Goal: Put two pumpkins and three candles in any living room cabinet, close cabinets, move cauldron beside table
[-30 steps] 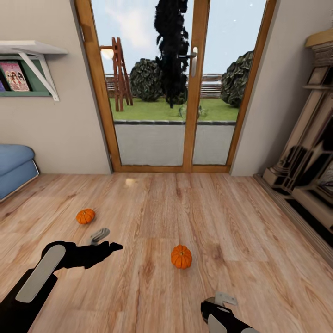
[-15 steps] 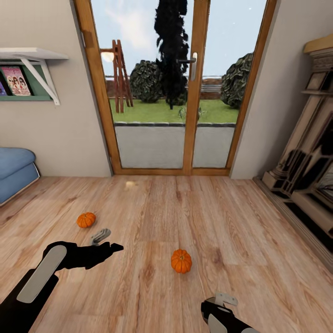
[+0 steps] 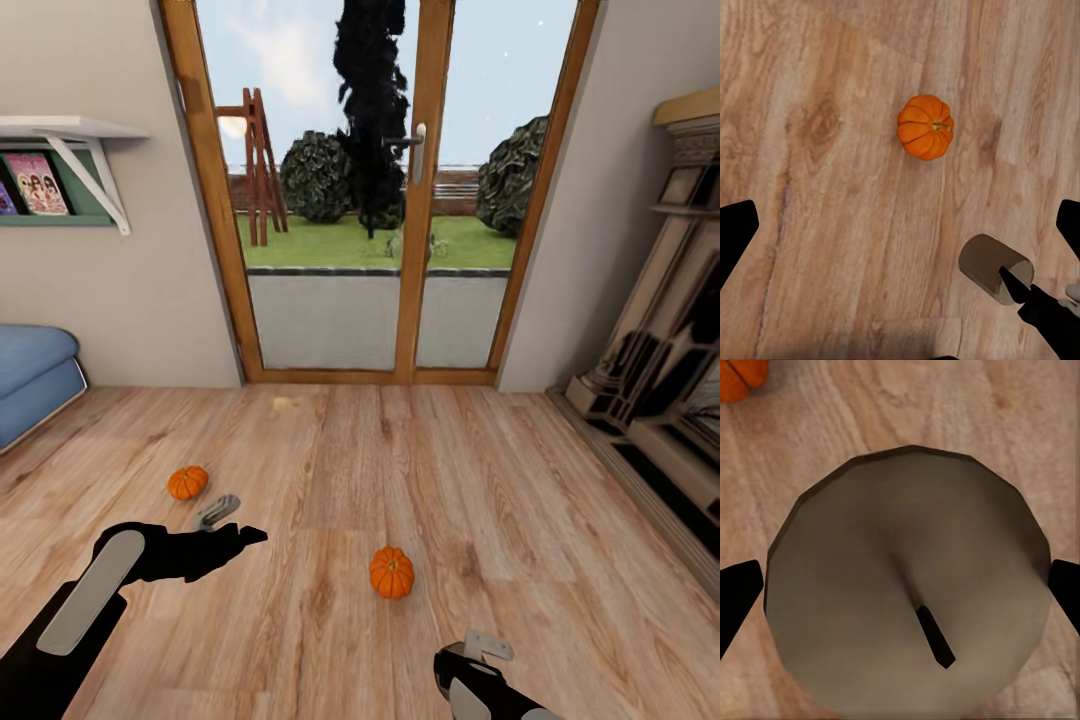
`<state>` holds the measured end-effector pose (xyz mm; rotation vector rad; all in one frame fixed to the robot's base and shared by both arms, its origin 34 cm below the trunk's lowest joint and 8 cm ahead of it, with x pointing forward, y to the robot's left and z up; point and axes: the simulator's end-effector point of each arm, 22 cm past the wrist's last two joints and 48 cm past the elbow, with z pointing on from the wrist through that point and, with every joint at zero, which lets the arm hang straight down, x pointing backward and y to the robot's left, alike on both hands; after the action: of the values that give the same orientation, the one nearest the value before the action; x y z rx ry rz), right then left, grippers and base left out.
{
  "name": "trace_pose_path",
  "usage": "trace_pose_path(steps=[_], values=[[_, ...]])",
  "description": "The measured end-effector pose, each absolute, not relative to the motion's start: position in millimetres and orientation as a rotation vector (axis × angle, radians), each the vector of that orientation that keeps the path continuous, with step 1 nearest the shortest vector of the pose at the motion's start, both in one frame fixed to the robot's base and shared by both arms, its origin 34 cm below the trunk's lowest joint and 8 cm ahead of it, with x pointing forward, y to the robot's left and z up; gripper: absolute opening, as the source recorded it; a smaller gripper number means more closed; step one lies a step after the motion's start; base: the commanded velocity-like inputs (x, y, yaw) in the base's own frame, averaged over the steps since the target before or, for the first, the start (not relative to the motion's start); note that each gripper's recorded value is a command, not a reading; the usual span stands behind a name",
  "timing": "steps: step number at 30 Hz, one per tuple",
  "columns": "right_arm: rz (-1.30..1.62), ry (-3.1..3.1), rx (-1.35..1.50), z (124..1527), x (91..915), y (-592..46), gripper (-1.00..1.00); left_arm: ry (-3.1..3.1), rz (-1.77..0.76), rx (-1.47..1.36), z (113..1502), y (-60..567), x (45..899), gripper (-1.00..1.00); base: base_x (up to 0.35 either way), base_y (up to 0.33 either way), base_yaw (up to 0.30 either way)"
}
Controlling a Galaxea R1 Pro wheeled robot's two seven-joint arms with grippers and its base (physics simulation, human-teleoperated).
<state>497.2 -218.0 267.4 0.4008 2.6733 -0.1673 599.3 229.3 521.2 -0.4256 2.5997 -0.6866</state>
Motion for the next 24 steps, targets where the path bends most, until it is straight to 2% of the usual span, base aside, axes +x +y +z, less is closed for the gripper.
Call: trace_pose_path(steps=[11,24], values=[[-0.167,2.673,0.404,291.5,502.8,-218.1,-1.00,2.607,-0.682,-0.420,543.4,228.0,603.5,1.00,0.000,0.000,0.000],[-0.155,2.678,0.411,319.1,508.7,-216.9,-1.00,2.676,-0.501,-0.469,553.8,241.3,601.1,1.00,0.000,0.000,0.000]])
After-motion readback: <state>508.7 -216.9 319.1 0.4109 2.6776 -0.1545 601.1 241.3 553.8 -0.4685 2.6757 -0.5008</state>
